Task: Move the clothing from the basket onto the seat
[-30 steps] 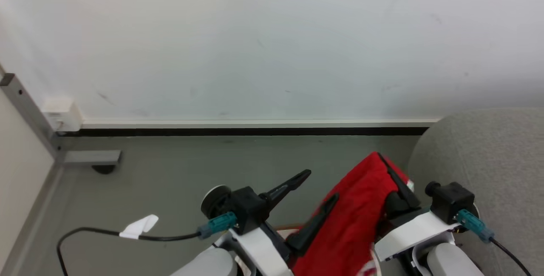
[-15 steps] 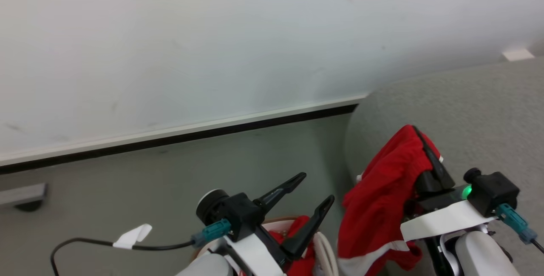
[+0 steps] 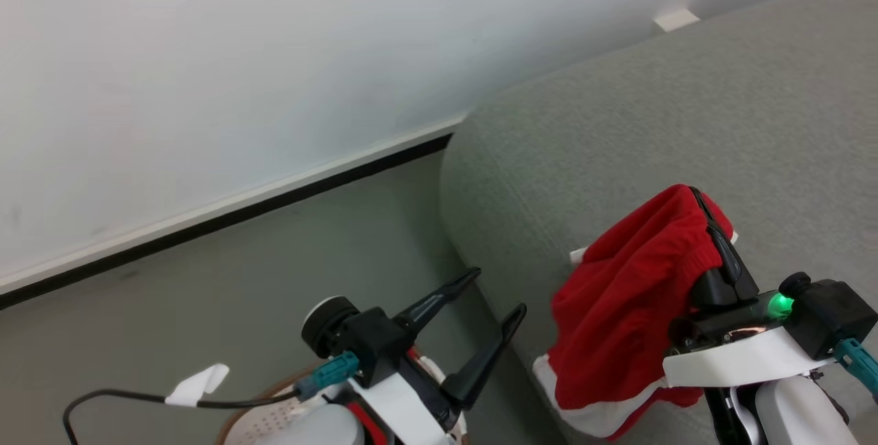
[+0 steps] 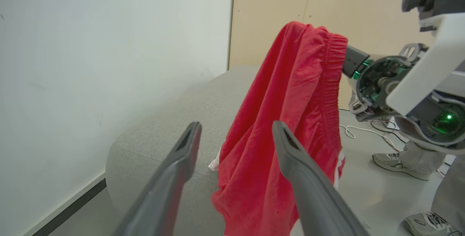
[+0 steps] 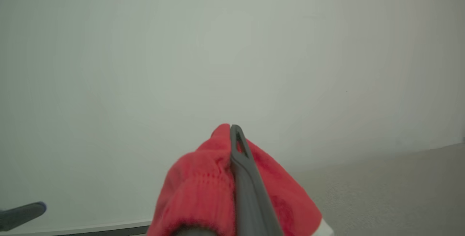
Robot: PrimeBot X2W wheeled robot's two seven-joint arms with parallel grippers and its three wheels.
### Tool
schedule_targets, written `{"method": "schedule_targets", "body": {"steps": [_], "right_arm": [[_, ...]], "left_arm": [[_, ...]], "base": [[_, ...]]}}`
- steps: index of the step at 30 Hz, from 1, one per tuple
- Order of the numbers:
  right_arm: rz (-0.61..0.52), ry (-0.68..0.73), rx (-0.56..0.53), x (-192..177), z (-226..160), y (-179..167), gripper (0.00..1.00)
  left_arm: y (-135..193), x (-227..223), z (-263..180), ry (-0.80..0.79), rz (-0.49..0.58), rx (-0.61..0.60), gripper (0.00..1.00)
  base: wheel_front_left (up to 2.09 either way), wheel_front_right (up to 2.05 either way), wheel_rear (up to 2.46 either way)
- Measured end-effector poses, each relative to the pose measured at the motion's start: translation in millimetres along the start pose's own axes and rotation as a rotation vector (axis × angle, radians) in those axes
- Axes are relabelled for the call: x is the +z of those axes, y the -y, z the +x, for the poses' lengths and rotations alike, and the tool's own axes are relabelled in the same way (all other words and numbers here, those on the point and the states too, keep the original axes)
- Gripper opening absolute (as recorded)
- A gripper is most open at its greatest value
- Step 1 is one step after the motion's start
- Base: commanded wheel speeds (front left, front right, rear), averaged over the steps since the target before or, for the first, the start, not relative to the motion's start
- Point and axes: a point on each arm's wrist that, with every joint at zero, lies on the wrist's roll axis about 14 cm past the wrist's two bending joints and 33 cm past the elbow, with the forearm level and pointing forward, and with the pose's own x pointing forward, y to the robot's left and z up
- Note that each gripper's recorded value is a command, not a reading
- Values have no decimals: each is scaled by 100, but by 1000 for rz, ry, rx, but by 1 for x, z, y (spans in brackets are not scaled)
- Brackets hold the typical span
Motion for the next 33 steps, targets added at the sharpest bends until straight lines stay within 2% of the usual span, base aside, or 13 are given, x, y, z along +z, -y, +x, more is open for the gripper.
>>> {"method": "schedule_targets", "body": {"steps": [9,15,23,33], "right_arm": [[-56,6,-77,9,-10,25,0],[-123,25,-54,22,10,30,0],[-203,-3,-10,27,59,41,0],[-337,21,-39,52,155,73,0]], "left_arm": [[10,-16,15,-4,-42,-70,100],[5,-21,13,-9,-58,-67,100],[-22,-30,-4,-20,-71,-8,100],[-73,-57,-39,-61,-94,90,100]], "base": [[0,0,0],[0,0,0],[0,0,0],[0,0,0]]}}
